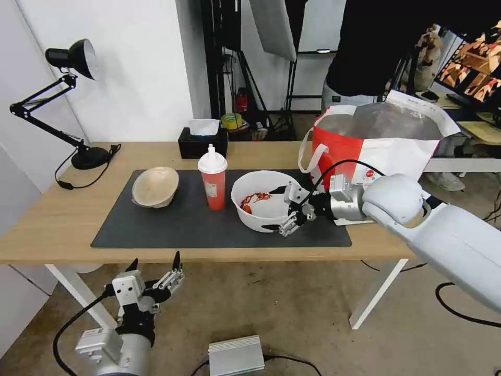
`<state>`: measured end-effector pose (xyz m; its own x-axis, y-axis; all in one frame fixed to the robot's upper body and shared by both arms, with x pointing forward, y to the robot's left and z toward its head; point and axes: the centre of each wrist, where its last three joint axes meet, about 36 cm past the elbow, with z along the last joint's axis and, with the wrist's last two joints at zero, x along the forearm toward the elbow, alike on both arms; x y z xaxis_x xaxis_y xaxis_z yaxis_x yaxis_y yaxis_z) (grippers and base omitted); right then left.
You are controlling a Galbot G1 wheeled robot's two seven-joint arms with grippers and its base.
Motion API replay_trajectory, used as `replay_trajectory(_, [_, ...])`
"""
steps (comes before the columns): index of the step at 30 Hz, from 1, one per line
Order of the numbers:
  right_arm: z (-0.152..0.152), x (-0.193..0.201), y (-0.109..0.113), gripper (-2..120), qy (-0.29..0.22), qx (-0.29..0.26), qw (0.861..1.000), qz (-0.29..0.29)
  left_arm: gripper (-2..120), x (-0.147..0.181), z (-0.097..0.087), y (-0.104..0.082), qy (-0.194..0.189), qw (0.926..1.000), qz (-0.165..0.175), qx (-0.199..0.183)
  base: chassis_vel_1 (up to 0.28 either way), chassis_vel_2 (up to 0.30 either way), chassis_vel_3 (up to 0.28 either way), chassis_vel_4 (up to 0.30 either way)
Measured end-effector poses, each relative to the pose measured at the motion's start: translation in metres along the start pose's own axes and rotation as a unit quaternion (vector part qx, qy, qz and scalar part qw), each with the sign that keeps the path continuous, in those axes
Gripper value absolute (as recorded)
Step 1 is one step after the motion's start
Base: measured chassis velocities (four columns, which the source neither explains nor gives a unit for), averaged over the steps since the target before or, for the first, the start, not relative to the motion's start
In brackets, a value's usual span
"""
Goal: Pick up the trash from the table and place it into the takeout bag.
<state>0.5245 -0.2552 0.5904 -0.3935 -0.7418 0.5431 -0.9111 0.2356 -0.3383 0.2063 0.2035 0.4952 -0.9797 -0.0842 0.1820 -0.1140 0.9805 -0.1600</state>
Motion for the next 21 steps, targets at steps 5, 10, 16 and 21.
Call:
replay_trajectory(5, [0.005,-0.003,-0.010,100,0.010,-0.006,1.000,0.001,100,0.001,0.000,-0.001,-0.001,1.0000,0.000,0.000,0.000,0.000,0.000,0.000])
replay_trajectory(10, [0.005,-0.004,-0.013,100,0.018,-0.004,1.000,0.000,100,0.001,0.000,-0.001,0.000,1.0000,-0.001,-0.001,0.000,0.000,0.000,0.000])
replay_trajectory(16, [0.005,-0.013,-0.018,100,0.032,0.002,0.999,-0.012,100,0.002,0.000,-0.002,0.000,1.0000,-0.003,0.003,0.000,0.000,0.000,0.000])
replay_trajectory(21, [0.005,-0.017,-0.023,100,0.038,0.003,0.999,-0.015,100,0.003,0.000,-0.003,0.002,1.0000,-0.002,0.003,0.000,0.000,0.000,0.000])
